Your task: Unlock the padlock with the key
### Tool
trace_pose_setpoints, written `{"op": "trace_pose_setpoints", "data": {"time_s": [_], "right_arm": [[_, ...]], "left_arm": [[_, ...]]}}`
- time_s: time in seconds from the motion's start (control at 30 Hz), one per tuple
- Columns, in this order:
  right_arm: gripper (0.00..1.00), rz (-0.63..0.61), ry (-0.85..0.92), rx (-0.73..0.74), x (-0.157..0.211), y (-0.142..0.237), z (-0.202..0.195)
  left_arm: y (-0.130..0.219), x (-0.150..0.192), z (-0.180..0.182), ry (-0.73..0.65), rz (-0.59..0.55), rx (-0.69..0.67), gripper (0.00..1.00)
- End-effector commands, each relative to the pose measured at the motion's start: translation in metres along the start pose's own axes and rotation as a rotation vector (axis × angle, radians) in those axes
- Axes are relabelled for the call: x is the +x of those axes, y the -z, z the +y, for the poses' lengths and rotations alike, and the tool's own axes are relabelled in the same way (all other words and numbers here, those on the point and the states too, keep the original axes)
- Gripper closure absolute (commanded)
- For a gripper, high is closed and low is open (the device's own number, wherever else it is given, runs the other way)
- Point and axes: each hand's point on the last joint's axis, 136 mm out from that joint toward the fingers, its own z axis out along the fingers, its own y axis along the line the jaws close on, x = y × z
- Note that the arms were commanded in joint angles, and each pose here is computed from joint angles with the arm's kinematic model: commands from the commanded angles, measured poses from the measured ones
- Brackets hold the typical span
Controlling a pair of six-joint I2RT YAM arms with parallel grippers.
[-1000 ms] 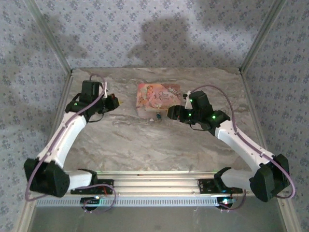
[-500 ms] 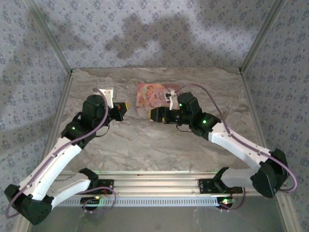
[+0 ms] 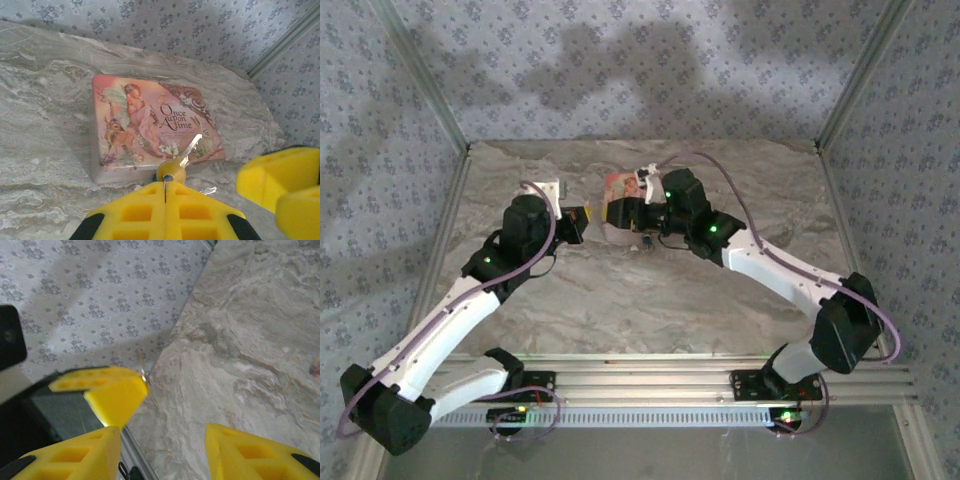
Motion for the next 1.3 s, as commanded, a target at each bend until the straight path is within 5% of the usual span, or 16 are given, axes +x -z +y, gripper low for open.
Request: {"op": "trace_pose_setpoints", "data": {"time_s": [0.0, 0.3, 0.9, 1.03, 1.07, 1.17, 1.27], "right_arm": [[0.52, -0.001, 0.034, -0.052, -0.008, -0.009, 0.019], [0.6, 0.06, 0.018, -0.062, 0.008, -0.03, 0.019], [1.0, 0.049, 0.073, -0.056, 0.014, -0.02, 0.013], [1.0, 0.06, 0.138, -0.075, 0.015, -0.011, 0.016], [1.0, 0.068, 0.184, -0.074, 0.016, -0.008, 0.016], [1.0, 0.125, 0.272, -0.046, 0.019, 0.004, 0.012], [1.0, 0.246, 0.371, 0.042, 0.023, 0.022, -0.004]], "left_arm": [[0.004, -0.008, -0.011, 0.018, -0.03, 0.048, 1.0], [0.008, -0.002, -0.007, 0.035, -0.017, 0.041, 1.0], [0.021, 0.01, -0.007, 0.06, 0.005, 0.069, 1.0], [0.021, 0.013, -0.006, 0.056, 0.016, 0.069, 1.0], [0.021, 0.014, -0.006, 0.048, 0.022, 0.072, 0.93], [0.024, 0.018, -0.013, -0.012, 0.051, 0.11, 0.49], [0.029, 0.021, -0.016, -0.071, 0.101, 0.138, 0.36]]}}
